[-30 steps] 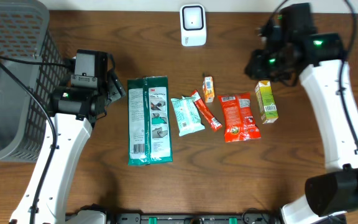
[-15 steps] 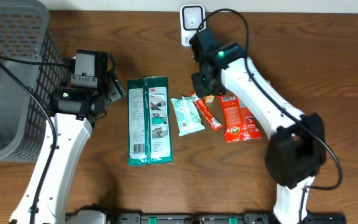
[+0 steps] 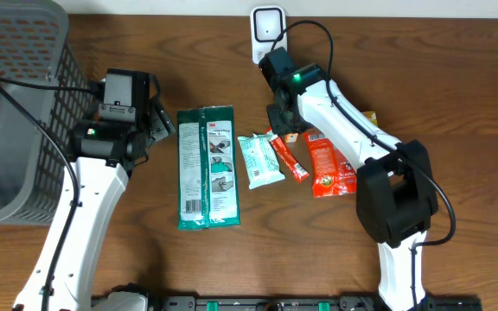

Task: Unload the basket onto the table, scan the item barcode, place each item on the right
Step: 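Reach the right gripper down to the small orange Kleenex pack, then grasp the orange Kleenex pack with the right gripper and lift it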

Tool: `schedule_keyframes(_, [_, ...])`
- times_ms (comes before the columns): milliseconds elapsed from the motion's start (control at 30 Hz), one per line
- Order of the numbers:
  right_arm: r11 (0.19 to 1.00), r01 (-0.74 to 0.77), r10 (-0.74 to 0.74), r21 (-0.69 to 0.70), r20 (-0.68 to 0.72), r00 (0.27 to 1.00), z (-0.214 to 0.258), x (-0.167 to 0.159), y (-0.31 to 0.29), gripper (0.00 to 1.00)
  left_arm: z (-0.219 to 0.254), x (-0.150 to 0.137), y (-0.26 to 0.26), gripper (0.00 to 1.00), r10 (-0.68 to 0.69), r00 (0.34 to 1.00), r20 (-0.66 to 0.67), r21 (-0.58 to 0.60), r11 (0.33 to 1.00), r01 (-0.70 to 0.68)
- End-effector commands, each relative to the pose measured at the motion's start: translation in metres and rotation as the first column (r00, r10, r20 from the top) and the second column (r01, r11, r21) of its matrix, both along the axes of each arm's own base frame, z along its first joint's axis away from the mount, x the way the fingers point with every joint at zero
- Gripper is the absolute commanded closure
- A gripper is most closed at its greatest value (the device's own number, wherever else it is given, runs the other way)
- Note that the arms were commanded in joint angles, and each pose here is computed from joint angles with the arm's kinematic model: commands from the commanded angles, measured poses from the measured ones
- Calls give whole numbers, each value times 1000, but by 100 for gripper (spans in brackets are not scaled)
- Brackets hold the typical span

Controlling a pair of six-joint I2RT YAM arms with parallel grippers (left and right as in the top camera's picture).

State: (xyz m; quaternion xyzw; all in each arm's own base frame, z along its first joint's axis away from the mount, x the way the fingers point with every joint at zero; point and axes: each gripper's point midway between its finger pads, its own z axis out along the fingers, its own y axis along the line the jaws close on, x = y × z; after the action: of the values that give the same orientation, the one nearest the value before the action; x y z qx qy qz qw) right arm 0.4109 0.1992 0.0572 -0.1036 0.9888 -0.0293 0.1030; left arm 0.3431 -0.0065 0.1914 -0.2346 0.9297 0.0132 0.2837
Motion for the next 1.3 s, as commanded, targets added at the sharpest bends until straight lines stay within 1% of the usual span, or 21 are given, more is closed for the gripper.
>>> schedule_keyframes(0, [999,22,-21,-27,5,1000,-12,6,-6,63,5,2,5,16,12,1000,12,22,1000,-12])
schedule_keyframes(233, [998,58,-58,-28,-7,998,-24,9,-10,66,5,2,5,16,11,1000,12,22,1000,-12])
schedule_keyframes(433, [998,66,-66,-22,8,998,-23,14,-11,72,5,2,5,15,12,1000,12,22,1000,-12])
schedule_keyframes(533, [994,81,-78,-76,44,996,-21,20,-22,73,5,2,5,16,12,1000,12,22,1000,-12])
schedule_keyframes(600, [993,90,-86,-80,57,995,-20,23,-26,74,5,2,5,15,12,1000,12,22,1000,-12])
schedule_keyframes(767, [989,115,-107,-90,84,991,-18,32,-36,72,5,2,5,16,12,1000,12,22,1000,-12])
schedule_keyframes(933, [985,156,-147,-69,118,982,-17,47,-50,69,5,2,5,16,12,1000,12,22,1000,-12])
schedule_keyframes(1000, [990,126,-119,-55,118,986,-11,50,-50,68,5,2,5,15,11,1000,12,22,1000,-12])
schedule_keyframes(1133, [998,66,-65,-3,117,991,20,41,-36,62,6,2,5,16,15,1000,13,19,1000,-15])
schedule_keyframes(1267, [994,96,-100,43,86,991,24,28,-22,62,6,2,5,15,15,1000,13,19,1000,-15])
